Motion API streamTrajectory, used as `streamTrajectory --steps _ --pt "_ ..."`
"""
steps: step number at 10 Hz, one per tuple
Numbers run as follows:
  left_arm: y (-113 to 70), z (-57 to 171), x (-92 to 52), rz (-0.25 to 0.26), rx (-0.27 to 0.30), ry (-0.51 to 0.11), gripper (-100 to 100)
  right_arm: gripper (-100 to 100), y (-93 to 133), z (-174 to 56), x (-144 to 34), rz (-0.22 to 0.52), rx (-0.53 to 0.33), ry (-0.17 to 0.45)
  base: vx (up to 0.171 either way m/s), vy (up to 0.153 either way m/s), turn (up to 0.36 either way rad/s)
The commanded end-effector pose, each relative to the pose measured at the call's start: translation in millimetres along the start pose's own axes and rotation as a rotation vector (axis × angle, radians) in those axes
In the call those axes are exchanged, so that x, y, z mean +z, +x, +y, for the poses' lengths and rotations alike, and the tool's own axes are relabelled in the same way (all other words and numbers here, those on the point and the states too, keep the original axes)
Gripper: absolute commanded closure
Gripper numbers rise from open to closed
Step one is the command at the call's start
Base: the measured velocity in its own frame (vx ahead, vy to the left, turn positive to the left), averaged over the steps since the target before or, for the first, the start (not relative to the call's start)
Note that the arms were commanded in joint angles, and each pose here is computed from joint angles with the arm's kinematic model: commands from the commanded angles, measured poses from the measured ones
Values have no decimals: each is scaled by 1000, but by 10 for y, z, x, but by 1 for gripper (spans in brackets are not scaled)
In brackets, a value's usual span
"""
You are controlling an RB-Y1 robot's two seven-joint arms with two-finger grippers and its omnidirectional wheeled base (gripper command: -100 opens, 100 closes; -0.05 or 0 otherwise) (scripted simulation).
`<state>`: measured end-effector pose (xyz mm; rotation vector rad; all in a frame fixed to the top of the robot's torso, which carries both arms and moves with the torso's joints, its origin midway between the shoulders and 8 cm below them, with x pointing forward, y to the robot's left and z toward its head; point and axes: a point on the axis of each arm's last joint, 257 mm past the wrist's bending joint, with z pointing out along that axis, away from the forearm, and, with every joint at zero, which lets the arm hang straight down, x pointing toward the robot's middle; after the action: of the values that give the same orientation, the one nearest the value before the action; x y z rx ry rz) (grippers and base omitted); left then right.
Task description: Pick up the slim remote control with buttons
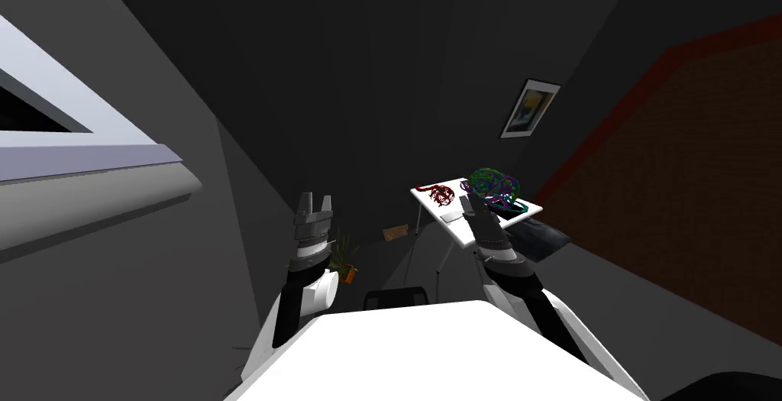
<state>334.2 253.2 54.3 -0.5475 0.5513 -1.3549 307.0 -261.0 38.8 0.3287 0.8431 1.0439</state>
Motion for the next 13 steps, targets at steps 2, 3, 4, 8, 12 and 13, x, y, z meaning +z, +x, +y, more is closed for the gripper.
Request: streamTrajectory --steps 2,3,4,8,12,13 --pt "0 0 0 0 0 0 0 -100 117 -172 -157 85 -84 68 56 201 66" --pt "-1 0 0 0 0 0 0 -100 176 -276 -273 137 -136 112 59 138 81" --pt "0 0 0 0 0 0 0 -100 216 -369 -373 184 -182 148 81 201 165" --pt "-1 0 0 0 0 0 0 -100 331 -614 -712 321 -319 242 36 135 78" --pt "-1 0 0 0 0 0 0 -100 380 -865 -1160 467 -443 348 59 102 85" --pt "-1 0 0 0 0 0 0 -100 382 -959 -1315 529 -501 375 123 141 220"
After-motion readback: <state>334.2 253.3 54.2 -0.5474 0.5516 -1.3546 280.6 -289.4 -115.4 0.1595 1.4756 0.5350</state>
